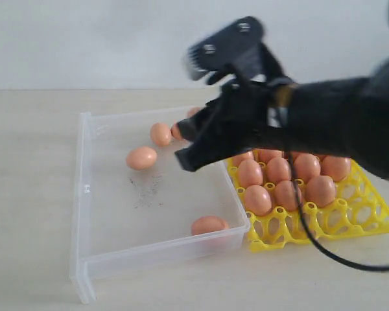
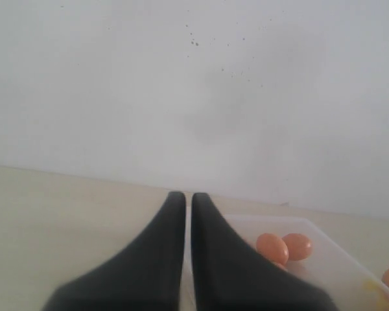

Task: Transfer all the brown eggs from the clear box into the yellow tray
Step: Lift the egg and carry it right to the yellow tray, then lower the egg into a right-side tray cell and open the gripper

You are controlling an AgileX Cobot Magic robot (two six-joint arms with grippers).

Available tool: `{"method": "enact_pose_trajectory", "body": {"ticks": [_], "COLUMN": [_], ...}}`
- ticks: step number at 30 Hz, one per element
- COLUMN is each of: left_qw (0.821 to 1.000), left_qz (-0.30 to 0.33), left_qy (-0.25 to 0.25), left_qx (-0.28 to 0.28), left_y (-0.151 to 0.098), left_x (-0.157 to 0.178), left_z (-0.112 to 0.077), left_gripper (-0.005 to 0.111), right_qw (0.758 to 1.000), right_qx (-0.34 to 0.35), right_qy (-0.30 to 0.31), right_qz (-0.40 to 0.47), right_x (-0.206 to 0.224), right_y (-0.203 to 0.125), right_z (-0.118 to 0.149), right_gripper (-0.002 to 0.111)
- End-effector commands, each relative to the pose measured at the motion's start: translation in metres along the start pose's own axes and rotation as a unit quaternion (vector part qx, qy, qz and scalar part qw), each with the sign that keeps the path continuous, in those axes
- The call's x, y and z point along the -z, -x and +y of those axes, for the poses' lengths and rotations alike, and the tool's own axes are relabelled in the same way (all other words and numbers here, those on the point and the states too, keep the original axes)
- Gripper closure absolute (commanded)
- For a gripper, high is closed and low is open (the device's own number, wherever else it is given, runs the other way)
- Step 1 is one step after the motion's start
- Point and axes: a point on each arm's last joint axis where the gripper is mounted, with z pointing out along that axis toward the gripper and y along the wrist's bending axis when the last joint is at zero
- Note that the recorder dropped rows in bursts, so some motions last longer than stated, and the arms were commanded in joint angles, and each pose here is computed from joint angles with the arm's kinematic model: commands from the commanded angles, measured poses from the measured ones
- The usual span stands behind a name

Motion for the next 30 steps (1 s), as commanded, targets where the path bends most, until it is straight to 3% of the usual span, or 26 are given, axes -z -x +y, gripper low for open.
{"method": "enact_pose_trajectory", "body": {"ticks": [1, 6, 10, 21, 30], "left_qw": [1.0, 1.0, 1.0, 1.0, 1.0], "left_qz": [-0.01, -0.01, -0.01, -0.01, -0.01], "left_qy": [-0.001, -0.001, -0.001, -0.001, -0.001], "left_qx": [0.009, 0.009, 0.009, 0.009, 0.009], "left_y": [0.003, 0.003, 0.003, 0.003, 0.003], "left_x": [0.0, 0.0, 0.0, 0.0, 0.0], "left_z": [0.0, 0.0, 0.0, 0.0, 0.0], "left_gripper": [0.103, 0.103, 0.103, 0.103, 0.103], "right_qw": [0.978, 0.933, 0.929, 0.915, 0.913], "right_qx": [-0.097, -0.164, -0.2, -0.257, -0.278], "right_qy": [-0.087, -0.204, -0.253, -0.286, -0.293], "right_qz": [-0.164, -0.248, -0.18, -0.118, -0.061], "right_x": [0.056, 0.107, 0.116, 0.091, 0.045], "right_y": [-0.05, -0.119, -0.148, -0.153, -0.18], "right_z": [-0.033, -0.047, -0.053, -0.074, -0.085], "right_gripper": [0.109, 0.109, 0.109, 0.109, 0.109]}}
